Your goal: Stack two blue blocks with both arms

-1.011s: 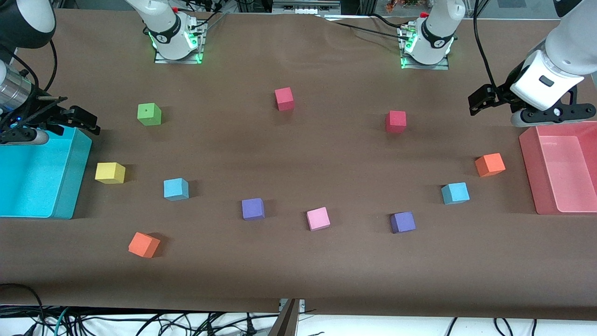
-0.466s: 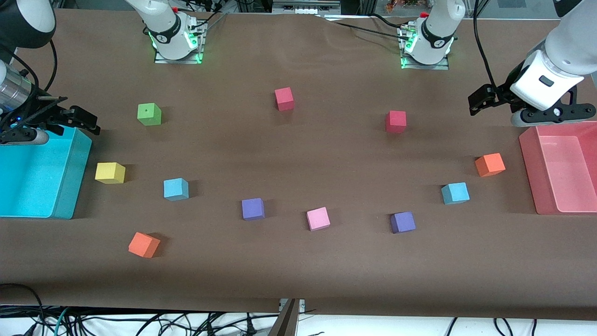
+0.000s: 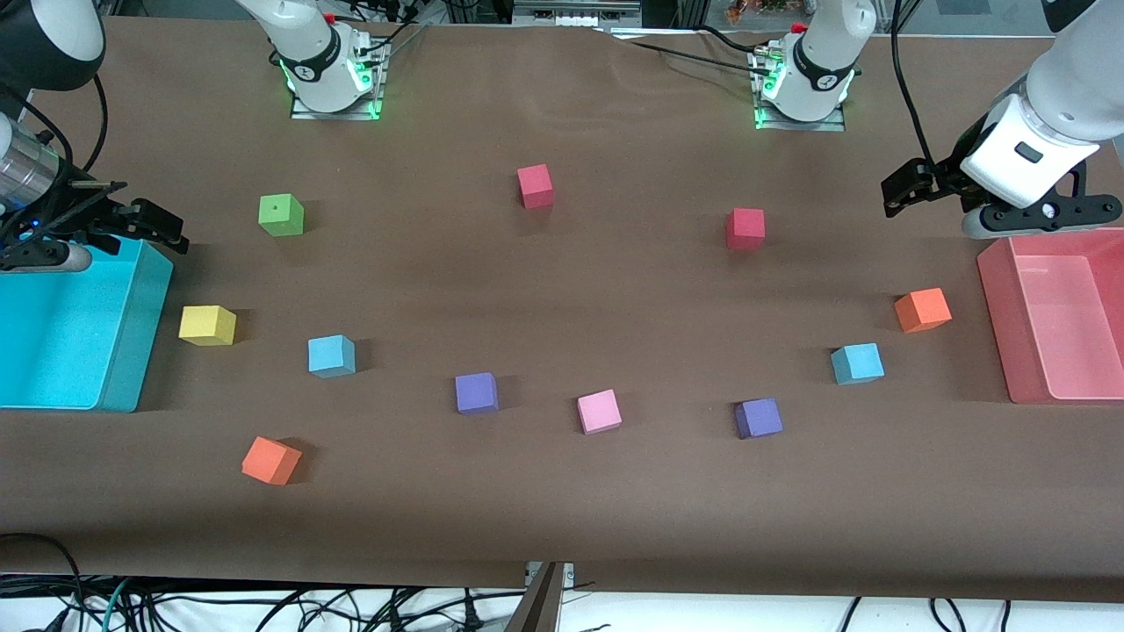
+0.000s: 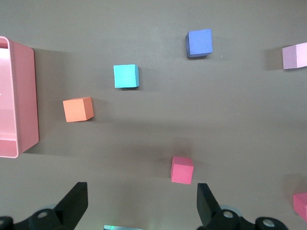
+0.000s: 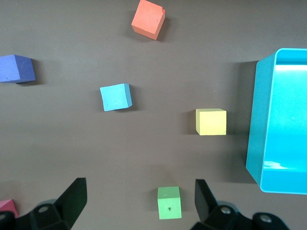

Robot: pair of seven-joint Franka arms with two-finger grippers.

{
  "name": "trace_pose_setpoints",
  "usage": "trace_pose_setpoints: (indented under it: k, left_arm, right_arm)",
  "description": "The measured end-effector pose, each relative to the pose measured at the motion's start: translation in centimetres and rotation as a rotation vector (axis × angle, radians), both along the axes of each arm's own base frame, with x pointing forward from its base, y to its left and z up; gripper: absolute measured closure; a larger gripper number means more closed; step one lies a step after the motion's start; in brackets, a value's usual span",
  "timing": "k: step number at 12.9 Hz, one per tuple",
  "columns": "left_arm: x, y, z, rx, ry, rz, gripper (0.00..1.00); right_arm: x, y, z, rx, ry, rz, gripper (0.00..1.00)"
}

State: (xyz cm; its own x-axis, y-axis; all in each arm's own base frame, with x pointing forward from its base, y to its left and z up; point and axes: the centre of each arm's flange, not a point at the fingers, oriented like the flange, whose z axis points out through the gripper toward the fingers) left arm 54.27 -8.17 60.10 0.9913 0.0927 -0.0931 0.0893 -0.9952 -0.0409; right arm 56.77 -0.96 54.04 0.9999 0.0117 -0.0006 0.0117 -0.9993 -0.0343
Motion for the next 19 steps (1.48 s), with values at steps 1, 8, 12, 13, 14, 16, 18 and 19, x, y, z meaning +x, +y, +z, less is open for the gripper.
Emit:
trace_pose_setpoints:
  k: [1,8,12,13,14,16,18,19]
  left_arm:
    - [0.0,0.0,0.0,0.000,0.000,0.000,0.00]
    - [0.0,0.1,0.0,0.000,0.000,0.001,0.00]
    - [0.0,0.2,0.0,0.000,0.001,0.003,0.00]
    - [0.0,0.2,0.0,0.000,0.001,0.003,0.00]
    - [0.0,0.2,0.0,0.000,0.001,0.003,0.00]
    - [0.0,0.2,0.0,0.000,0.001,0.003,0.00]
    - [0.0,0.2,0.0,0.000,0.001,0.003,0.00]
    - [0.0,0.2,0.0,0.000,0.001,0.003,0.00]
  right_arm:
    - [0.0,0.0,0.0,0.000,0.000,0.000,0.00]
    - [0.1,0.0,-0.5,0.001,0.015,0.001,0.00]
    - [0.3,0.1,-1.4,0.002,0.034,0.003,0.00]
    - [0.4,0.2,-1.7,0.002,0.043,0.003,0.00]
    - [0.4,0.2,-1.9,0.003,0.049,0.004,0.00]
    - [0.4,0.3,-1.9,0.003,0.050,0.006,0.00]
    - [0.4,0.4,-2.1,0.003,0.054,0.008,0.00]
    - [0.4,0.4,-2.2,0.003,0.057,0.008,0.00]
